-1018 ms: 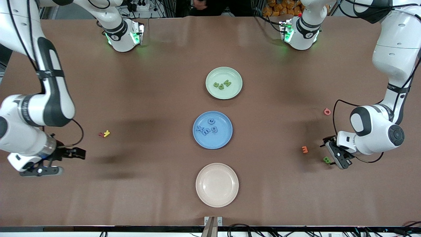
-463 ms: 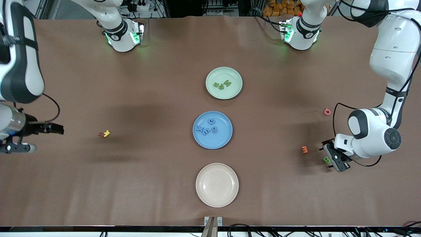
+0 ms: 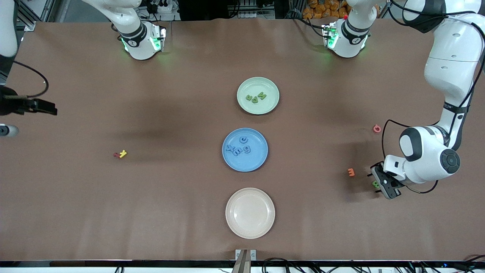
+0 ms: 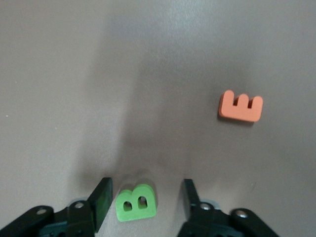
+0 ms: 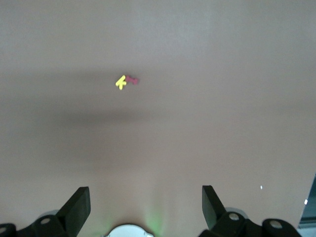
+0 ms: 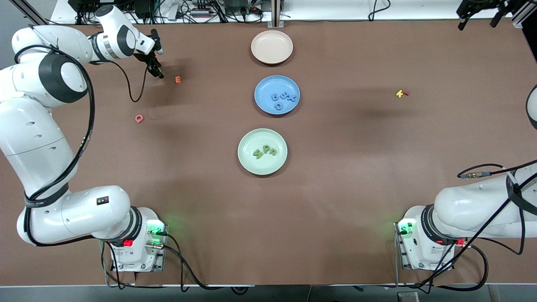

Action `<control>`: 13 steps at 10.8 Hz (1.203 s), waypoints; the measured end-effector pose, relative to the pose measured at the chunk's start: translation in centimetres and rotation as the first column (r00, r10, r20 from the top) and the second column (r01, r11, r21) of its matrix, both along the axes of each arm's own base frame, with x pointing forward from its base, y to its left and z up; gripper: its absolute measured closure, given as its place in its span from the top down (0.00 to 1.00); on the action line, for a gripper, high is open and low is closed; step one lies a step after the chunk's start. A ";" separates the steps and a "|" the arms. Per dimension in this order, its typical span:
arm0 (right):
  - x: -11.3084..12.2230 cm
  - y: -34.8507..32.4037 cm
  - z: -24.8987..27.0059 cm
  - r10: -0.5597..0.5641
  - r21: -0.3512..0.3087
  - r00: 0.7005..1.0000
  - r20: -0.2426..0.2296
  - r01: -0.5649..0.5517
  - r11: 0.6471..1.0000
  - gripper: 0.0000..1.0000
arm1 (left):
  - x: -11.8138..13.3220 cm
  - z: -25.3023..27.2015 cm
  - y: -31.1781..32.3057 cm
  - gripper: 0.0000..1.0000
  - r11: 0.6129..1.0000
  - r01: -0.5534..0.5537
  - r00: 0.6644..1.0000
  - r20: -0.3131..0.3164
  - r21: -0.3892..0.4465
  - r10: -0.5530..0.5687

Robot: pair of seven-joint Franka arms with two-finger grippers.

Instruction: Sort letters by color into matching plates

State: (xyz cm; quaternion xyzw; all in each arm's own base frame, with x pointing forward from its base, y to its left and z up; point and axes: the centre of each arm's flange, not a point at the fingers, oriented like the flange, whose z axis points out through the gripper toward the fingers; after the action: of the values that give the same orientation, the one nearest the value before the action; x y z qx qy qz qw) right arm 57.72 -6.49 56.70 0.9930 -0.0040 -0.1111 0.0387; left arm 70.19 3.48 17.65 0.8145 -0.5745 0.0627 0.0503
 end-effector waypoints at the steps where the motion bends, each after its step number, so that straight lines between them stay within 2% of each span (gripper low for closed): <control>1: -0.6 0.1 1.8 -0.006 0.000 1.000 -0.010 0.006 1.000 1.00 | 0.1 0.0 0.0 0.64 1.000 0.009 1.000 0.002 0.009 -0.009; 3: -1.4 0.6 5.1 -0.005 0.004 1.000 0.020 0.005 1.000 1.00 | 0.1 0.1 0.1 0.58 1.000 0.017 1.000 0.005 0.013 -0.017; 6: -2.7 1.5 8.6 -0.022 0.042 0.995 0.098 0.018 0.999 1.00 | 0.1 0.1 0.0 0.56 1.000 0.020 1.000 0.005 0.015 -0.020; 10: -1.2 2.2 9.2 -0.115 0.037 0.968 0.222 0.110 0.993 1.00 | 0.2 0.2 0.0 0.53 1.000 0.025 1.000 0.007 0.018 -0.025; 13: -0.4 2.7 8.6 -0.141 0.040 0.956 0.256 0.135 0.990 1.00 | 0.2 0.2 0.1 0.51 0.999 0.040 0.999 0.009 0.021 -0.040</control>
State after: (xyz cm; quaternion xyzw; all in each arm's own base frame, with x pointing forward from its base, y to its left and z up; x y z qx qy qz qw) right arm 57.37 -3.83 65.31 0.9967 -0.0769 0.0165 0.0190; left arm 70.42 3.55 17.86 0.8030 -0.5916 0.0597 0.0401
